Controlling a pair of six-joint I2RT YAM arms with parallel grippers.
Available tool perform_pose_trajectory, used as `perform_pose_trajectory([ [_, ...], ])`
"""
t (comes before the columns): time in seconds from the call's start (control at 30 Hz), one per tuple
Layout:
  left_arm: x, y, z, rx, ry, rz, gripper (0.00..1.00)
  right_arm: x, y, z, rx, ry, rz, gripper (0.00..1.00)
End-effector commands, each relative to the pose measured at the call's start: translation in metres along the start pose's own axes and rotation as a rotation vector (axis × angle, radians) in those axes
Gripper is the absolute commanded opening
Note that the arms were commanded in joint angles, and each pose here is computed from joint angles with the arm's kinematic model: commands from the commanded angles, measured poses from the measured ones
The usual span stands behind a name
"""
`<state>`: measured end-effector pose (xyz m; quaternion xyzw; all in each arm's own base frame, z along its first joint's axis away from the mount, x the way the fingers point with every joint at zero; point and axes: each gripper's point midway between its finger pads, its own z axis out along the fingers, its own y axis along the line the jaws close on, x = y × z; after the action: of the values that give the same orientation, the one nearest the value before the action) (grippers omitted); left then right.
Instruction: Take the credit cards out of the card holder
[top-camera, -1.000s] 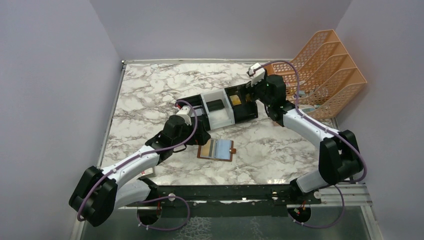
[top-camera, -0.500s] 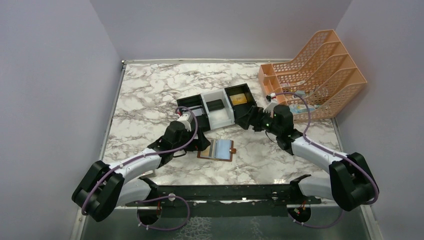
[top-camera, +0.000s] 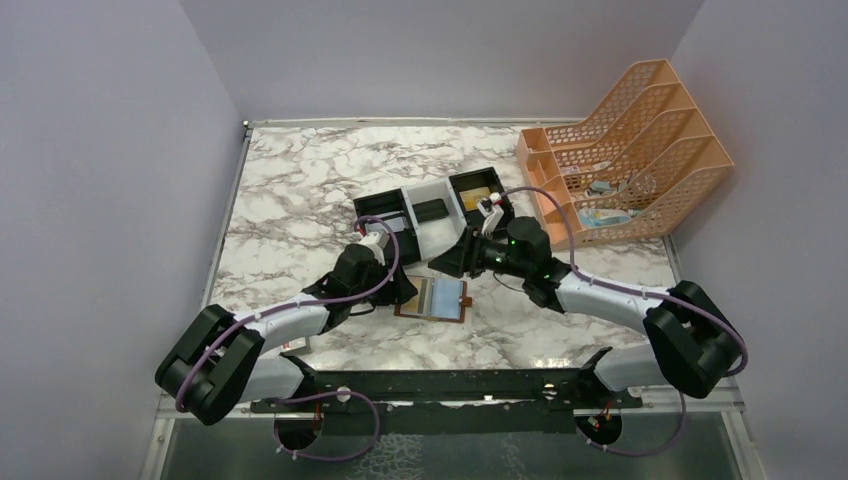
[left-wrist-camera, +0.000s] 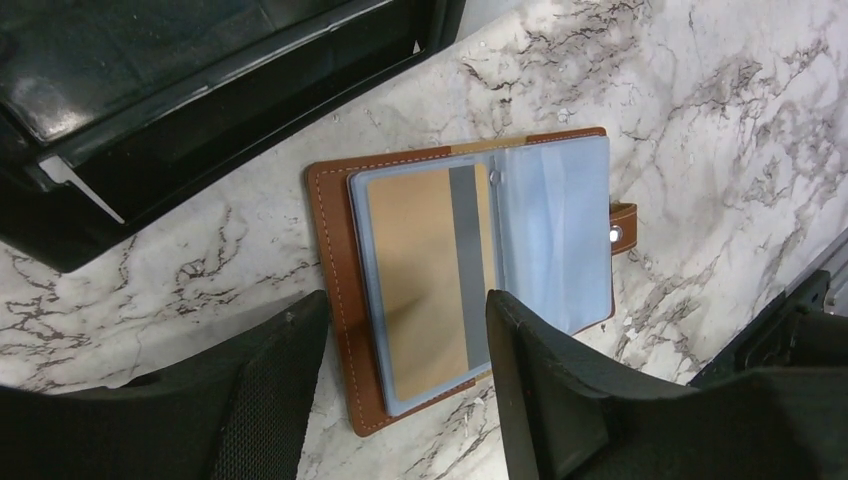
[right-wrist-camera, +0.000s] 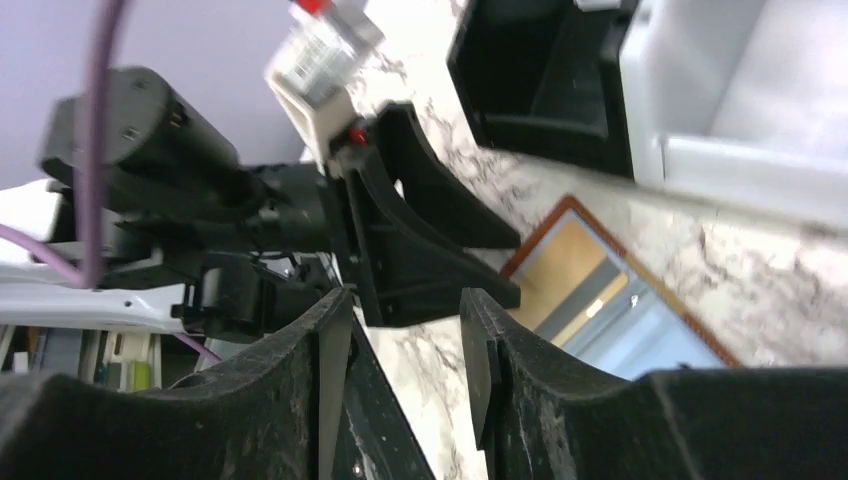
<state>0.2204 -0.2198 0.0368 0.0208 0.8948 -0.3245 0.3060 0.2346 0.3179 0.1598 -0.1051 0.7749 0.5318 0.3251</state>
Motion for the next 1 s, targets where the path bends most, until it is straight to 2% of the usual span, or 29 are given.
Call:
perform_pose_trajectory([
  [0.0,-0.014,-0.015,0.003,0.044,-0.028,0.02,0.6,0.02,-0.038,0.006,0.163,-0.053,0.075,0.42],
  [0.07,-0.013,-0.016,0.002,0.045,-0.028,0.025,0.59,0.025,-0.04,0.008,0.154,-0.049,0.103,0.39],
  [0.2,-0.011,-0.013,0.003,0.038,-0.021,0.027,0.55,0.038,-0.055,0.023,0.24,0.033,0.119,0.36],
  [0.37,-0.006,-0.009,0.004,0.027,-0.006,0.026,0.47,0.05,-0.065,0.023,0.272,-0.012,0.172,0.29],
  [0.57,-0.007,-0.014,0.001,0.042,-0.017,0.03,0.46,0.066,-0.07,0.038,0.262,0.079,0.178,0.28],
  [0.63,-0.008,-0.014,0.0,0.042,-0.025,0.032,0.46,0.069,-0.072,0.039,0.262,0.084,0.179,0.24],
  [0.97,-0.006,-0.02,-0.001,0.055,-0.03,0.049,0.44,0.077,-0.083,0.039,0.303,0.108,0.17,0.24],
])
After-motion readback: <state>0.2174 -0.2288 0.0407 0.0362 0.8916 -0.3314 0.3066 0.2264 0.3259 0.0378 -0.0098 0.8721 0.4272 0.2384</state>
